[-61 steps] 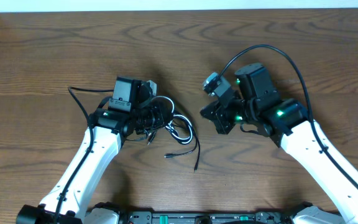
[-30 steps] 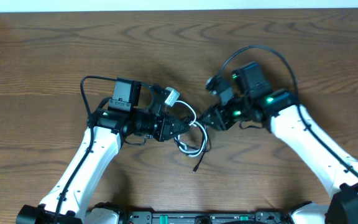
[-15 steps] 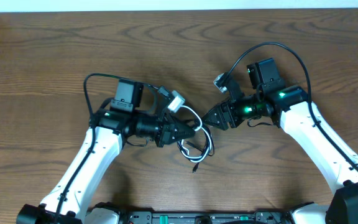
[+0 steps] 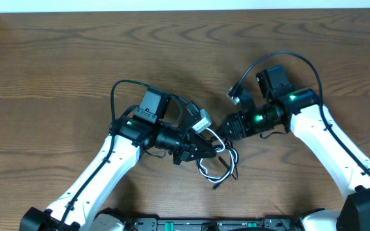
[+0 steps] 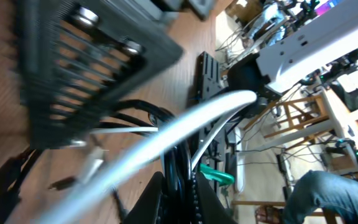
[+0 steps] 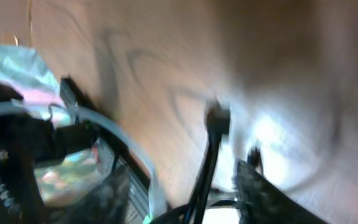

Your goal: Untangle cables

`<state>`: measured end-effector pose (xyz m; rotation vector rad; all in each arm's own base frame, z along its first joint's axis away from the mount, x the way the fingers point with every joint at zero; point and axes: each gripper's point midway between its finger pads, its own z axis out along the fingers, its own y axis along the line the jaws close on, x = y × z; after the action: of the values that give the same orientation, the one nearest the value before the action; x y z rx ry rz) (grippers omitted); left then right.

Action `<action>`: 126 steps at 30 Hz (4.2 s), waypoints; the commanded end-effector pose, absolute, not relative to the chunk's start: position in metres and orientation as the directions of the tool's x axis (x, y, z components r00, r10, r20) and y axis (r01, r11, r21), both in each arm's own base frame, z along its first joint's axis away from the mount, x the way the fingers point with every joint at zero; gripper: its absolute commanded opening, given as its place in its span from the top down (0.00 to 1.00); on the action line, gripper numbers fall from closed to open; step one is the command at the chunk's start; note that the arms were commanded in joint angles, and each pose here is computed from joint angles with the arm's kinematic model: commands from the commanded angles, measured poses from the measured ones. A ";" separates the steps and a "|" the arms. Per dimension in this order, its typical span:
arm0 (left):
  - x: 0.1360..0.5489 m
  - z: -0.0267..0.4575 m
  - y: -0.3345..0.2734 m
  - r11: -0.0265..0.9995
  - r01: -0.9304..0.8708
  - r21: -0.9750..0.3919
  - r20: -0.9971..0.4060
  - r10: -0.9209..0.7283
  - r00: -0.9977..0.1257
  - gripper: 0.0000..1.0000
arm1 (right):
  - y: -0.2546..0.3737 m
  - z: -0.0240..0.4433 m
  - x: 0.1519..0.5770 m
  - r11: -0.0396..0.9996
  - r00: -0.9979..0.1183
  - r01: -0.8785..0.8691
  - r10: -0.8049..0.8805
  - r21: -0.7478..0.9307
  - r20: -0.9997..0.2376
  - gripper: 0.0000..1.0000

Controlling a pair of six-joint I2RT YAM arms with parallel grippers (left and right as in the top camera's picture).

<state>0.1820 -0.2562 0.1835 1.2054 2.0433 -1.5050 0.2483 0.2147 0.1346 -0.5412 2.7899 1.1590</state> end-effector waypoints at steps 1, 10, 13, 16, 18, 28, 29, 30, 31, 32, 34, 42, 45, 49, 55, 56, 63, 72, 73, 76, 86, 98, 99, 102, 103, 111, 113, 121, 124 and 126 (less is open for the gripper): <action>0.184 0.180 -0.255 0.093 0.805 -0.586 -0.700 0.442 -0.561 0.93 | 0.215 0.132 0.238 0.656 -0.936 -0.334 -0.313 0.677 -0.159 0.54; 0.186 0.177 -0.254 0.113 0.806 -0.581 -0.694 0.449 -0.564 0.93 | 0.209 0.126 0.239 0.684 -0.930 -0.355 -0.328 0.638 -0.167 0.54; 0.187 0.176 -0.254 0.119 0.808 -0.577 -0.694 0.451 -0.562 0.93 | 0.209 0.126 0.239 0.683 -0.930 -0.356 -0.328 0.637 -0.168 0.69; 0.189 0.173 -0.253 0.140 0.810 -0.569 -0.688 0.458 -0.562 0.93 | 0.210 0.127 0.239 0.676 -0.929 -0.356 -0.329 0.645 -0.168 0.76; 0.190 0.172 -0.252 0.143 0.809 -0.570 -0.686 0.458 -0.565 0.93 | 0.210 0.127 0.240 0.671 -0.924 -0.371 -0.336 0.642 -0.184 0.68; 0.191 0.171 -0.252 0.171 0.788 -0.592 -0.662 0.455 -0.596 0.93 | 0.201 0.131 0.265 0.686 -0.939 -0.343 -0.254 0.641 -0.231 0.33; 0.191 0.171 -0.252 0.174 0.785 -0.594 -0.659 0.455 -0.599 0.92 | 0.199 0.130 0.267 0.690 -0.942 -0.335 -0.245 0.641 -0.229 0.33; 0.191 0.170 -0.252 0.178 0.785 -0.594 -0.657 0.455 -0.601 0.93 | 0.196 0.130 0.268 0.695 -0.945 -0.326 -0.235 0.641 -0.226 0.31; 0.192 0.169 -0.251 0.189 0.779 -0.598 -0.650 0.454 -0.609 0.92 | 0.193 0.130 0.270 0.701 -0.948 -0.317 -0.227 0.639 -0.222 0.28; 0.195 0.168 -0.251 0.210 0.771 -0.601 -0.640 0.452 -0.621 0.93 | 0.189 0.129 0.271 0.709 -0.952 -0.307 -0.217 0.635 -0.218 0.27; 0.200 0.164 -0.250 0.260 0.752 -0.606 -0.617 0.444 -0.650 0.93 | 0.183 0.128 0.273 0.717 -0.958 -0.286 -0.198 0.635 -0.209 0.24; 0.221 0.164 -0.251 0.373 0.682 -0.629 -0.572 0.372 -0.731 0.93 | 0.178 0.127 0.264 0.717 -0.963 -0.269 -0.209 0.642 -0.170 0.31; 0.227 0.168 -0.254 0.386 0.655 -0.649 -0.563 0.335 -0.755 0.92 | 0.185 0.131 0.257 0.670 -0.944 -0.327 -0.262 0.667 -0.199 0.48; 0.232 0.172 -0.256 0.406 0.606 -0.684 -0.533 0.289 -0.795 0.93 | 0.194 0.138 0.251 0.612 -0.923 -0.377 -0.305 0.695 -0.233 0.57; 0.254 0.157 -0.244 0.598 0.353 -0.719 -0.367 0.105 -0.924 0.93 | 0.202 0.140 0.246 0.582 -0.905 -0.415 -0.341 0.700 -0.254 0.56; 0.256 0.156 -0.243 0.607 0.325 -0.726 -0.349 0.082 -0.933 0.93 | 0.203 0.140 0.245 0.578 -0.901 -0.423 -0.348 0.698 -0.257 0.56; 0.261 0.161 -0.246 0.600 0.257 -0.758 -0.307 0.019 -0.951 0.92 | 0.199 0.126 0.246 0.639 -0.882 -0.465 -0.392 0.613 -0.260 0.61; 0.263 0.163 -0.247 0.595 0.192 -0.780 -0.259 -0.029 -0.965 0.92 | 0.197 0.106 0.260 0.773 -0.873 -0.487 -0.412 0.407 -0.263 0.63; 0.263 0.163 -0.247 0.595 0.192 -0.780 -0.259 -0.029 -0.965 0.93 | 0.197 0.104 0.262 0.786 -0.870 -0.490 -0.415 0.376 -0.266 0.62; 0.263 0.163 -0.247 0.594 0.171 -0.786 -0.243 -0.042 -0.969 0.92 | 0.198 0.099 0.265 0.811 -0.856 -0.507 -0.436 0.291 -0.278 0.63; 0.263 0.163 -0.247 0.586 0.059 -0.808 -0.151 -0.110 -0.982 0.92 | 0.212 0.099 0.275 0.804 -0.769 -0.589 -0.529 0.077 -0.358 0.69; 0.264 0.161 -0.245 0.596 0.045 -0.802 -0.147 -0.124 -0.981 0.92 | 0.221 0.104 0.286 0.799 -0.736 -0.600 -0.536 0.031 -0.413 0.94; 0.266 0.159 -0.243 0.607 0.039 -0.793 -0.151 -0.134 -0.979 0.92 | 0.221 0.104 0.286 0.799 -0.736 -0.600 -0.536 0.031 -0.414 0.99; 0.268 0.154 -0.238 0.635 0.022 -0.772 -0.155 -0.155 -0.976 0.92 | 0.221 0.104 0.286 0.799 -0.735 -0.600 -0.536 0.032 -0.415 0.99; 0.269 0.152 -0.236 0.643 0.013 -0.765 -0.155 -0.164 -0.974 0.92 | 0.222 0.104 0.286 0.799 -0.735 -0.600 -0.535 0.032 -0.416 0.99; 0.280 0.138 -0.219 0.706 -0.102 -0.700 -0.144 -0.280 -0.949 0.92 | 0.241 0.117 0.273 0.732 -0.698 -0.668 -0.555 0.134 -0.453 0.99; 0.282 0.137 -0.217 0.711 -0.105 -0.695 -0.150 -0.286 -0.947 0.92 | 0.249 0.124 0.265 0.686 -0.674 -0.705 -0.568 0.182 -0.472 0.99; 0.286 0.134 -0.213 0.729 -0.113 -0.675 -0.171 -0.304 -0.937 0.92 | 0.257 0.138 0.256 0.631 -0.641 -0.743 -0.575 0.224 -0.508 0.99; 0.286 0.134 -0.213 0.729 -0.113 -0.675 -0.171 -0.304 -0.937 0.92 | 0.258 0.138 0.256 0.630 -0.640 -0.744 -0.575 0.224 -0.510 0.99; 0.286 0.134 -0.213 0.729 -0.113 -0.675 -0.171 -0.303 -0.938 0.93 | 0.258 0.139 0.256 0.629 -0.639 -0.744 -0.573 0.225 -0.513 0.99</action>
<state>0.2788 -0.2211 0.1386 -0.2887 2.6794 -1.0879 0.2731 0.2391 0.1187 -0.9614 2.5396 0.4302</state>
